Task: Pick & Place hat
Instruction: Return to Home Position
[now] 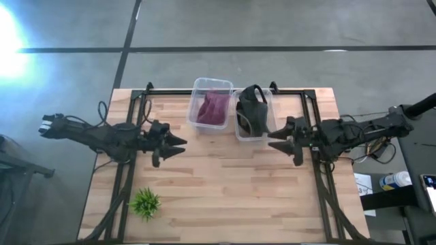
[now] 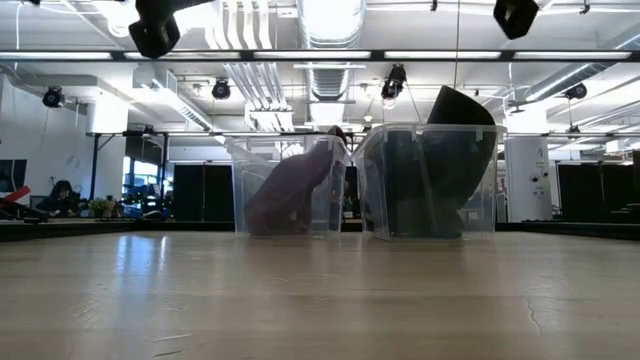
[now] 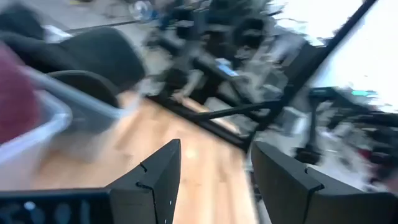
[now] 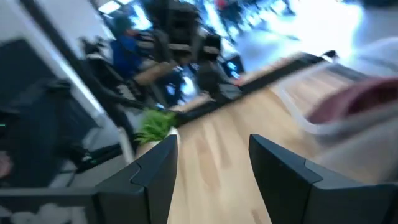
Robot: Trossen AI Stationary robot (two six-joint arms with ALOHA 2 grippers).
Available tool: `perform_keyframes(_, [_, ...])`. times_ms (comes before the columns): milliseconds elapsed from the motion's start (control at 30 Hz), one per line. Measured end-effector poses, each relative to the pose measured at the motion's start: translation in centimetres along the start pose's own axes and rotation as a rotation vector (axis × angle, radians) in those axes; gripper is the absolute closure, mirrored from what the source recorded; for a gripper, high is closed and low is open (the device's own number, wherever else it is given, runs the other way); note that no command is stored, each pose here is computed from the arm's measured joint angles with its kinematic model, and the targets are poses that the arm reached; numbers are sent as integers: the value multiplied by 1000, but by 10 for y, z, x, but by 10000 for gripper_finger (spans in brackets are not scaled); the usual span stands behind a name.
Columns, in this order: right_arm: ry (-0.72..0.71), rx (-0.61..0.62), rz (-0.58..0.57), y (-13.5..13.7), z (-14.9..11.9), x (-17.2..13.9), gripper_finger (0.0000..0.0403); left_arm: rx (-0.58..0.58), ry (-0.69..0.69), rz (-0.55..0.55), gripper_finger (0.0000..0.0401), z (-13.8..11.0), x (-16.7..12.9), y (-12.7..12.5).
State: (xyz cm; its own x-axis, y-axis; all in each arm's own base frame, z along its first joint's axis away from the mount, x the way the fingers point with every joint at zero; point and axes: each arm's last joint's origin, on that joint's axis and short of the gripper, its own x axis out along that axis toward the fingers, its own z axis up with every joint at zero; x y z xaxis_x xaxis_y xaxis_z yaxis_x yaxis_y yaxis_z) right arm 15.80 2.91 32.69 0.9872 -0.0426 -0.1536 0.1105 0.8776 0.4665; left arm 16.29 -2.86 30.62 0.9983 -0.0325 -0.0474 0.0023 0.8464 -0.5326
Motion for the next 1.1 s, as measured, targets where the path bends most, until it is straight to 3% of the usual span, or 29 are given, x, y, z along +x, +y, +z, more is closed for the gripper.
perform_keyframes(133, [-104, -13, 132, -15, -20, -5, 209, 21, -64, -133, 211, -16, -6, 10])
perform_keyframes(367, [-181, -40, 179, -42, -63, -12, 209, 47, -157, -245, 211, -46, -19, 32])
perform_keyframes(567, [-169, -31, 164, -60, -92, -18, 209, 14, -114, -215, 211, -74, -27, 51])
perform_keyframes(800, [-98, -47, 127, -77, -122, -15, 209, 4, -85, -89, 211, -105, -31, 75])
perform_keyframes(967, [-20, -65, 86, -91, -146, -12, 209, 30, 88, 21, 211, -124, -31, 88])
perform_keyframes(1100, [123, -101, 9, -99, -160, -13, 209, 48, 197, 90, 211, -135, -33, 95])
